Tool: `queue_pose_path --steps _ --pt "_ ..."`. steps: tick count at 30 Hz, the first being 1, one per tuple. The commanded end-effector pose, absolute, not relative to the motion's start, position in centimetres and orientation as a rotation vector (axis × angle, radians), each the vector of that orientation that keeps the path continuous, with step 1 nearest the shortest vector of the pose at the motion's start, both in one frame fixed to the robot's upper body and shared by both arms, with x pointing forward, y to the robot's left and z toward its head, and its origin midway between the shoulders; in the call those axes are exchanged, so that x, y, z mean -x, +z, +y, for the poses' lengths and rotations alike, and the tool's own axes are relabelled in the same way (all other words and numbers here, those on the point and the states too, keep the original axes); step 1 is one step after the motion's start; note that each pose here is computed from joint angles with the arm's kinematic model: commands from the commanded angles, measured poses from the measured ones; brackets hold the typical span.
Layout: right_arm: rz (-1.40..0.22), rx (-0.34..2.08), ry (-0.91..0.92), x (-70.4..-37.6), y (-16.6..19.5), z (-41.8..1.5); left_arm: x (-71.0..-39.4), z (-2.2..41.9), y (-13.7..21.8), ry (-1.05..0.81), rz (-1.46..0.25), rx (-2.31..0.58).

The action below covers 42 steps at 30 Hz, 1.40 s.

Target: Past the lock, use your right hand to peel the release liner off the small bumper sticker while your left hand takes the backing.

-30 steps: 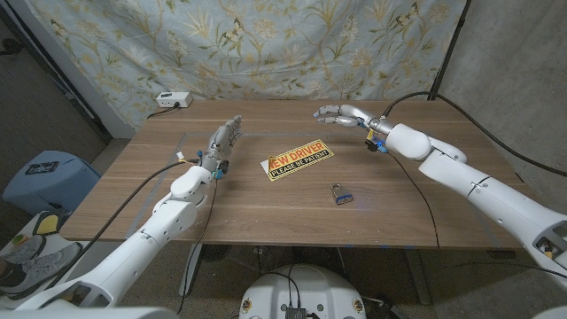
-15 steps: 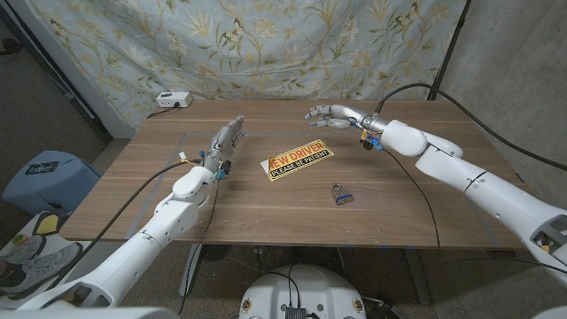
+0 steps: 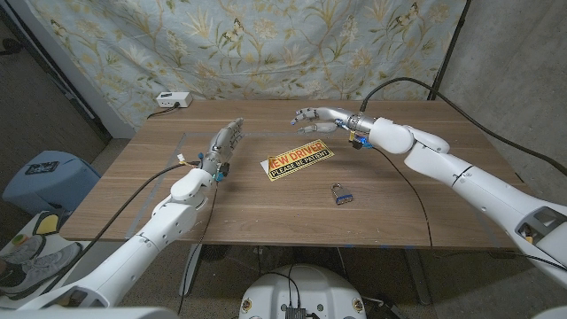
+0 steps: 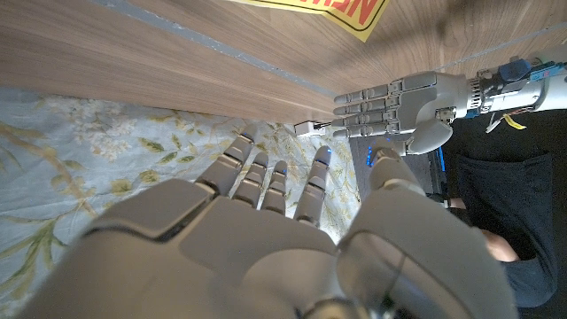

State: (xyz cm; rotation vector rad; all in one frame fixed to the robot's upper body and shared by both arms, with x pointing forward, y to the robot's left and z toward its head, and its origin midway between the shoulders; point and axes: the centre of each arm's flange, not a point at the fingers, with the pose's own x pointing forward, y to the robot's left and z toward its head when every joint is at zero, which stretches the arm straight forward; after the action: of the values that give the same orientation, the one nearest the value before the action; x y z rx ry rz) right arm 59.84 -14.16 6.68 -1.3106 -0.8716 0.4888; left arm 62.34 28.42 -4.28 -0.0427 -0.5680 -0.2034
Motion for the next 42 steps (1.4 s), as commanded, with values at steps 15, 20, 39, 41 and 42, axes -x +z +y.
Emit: queue_pose_path --steps 15,20,39,41,42 --pt "-0.909 1.502 0.502 -62.0 6.5 -10.5 -62.0 30.8 -4.6 -0.176 -0.576 0.046" --pt "-0.91 1.54 0.513 -62.5 6.2 -10.0 -61.9 30.9 -4.7 -0.169 -0.573 0.049" --pt "-0.9 1.65 0.544 -63.6 5.1 -8.5 -61.9 30.5 -5.1 -0.173 -0.563 0.055" --pt "-0.902 1.66 0.553 -63.6 4.9 -8.3 -61.9 30.5 -5.1 -0.169 -0.56 0.052" --pt "-0.903 1.667 0.558 -63.7 4.8 -8.2 -61.8 30.5 -5.2 -0.172 -0.562 0.055"
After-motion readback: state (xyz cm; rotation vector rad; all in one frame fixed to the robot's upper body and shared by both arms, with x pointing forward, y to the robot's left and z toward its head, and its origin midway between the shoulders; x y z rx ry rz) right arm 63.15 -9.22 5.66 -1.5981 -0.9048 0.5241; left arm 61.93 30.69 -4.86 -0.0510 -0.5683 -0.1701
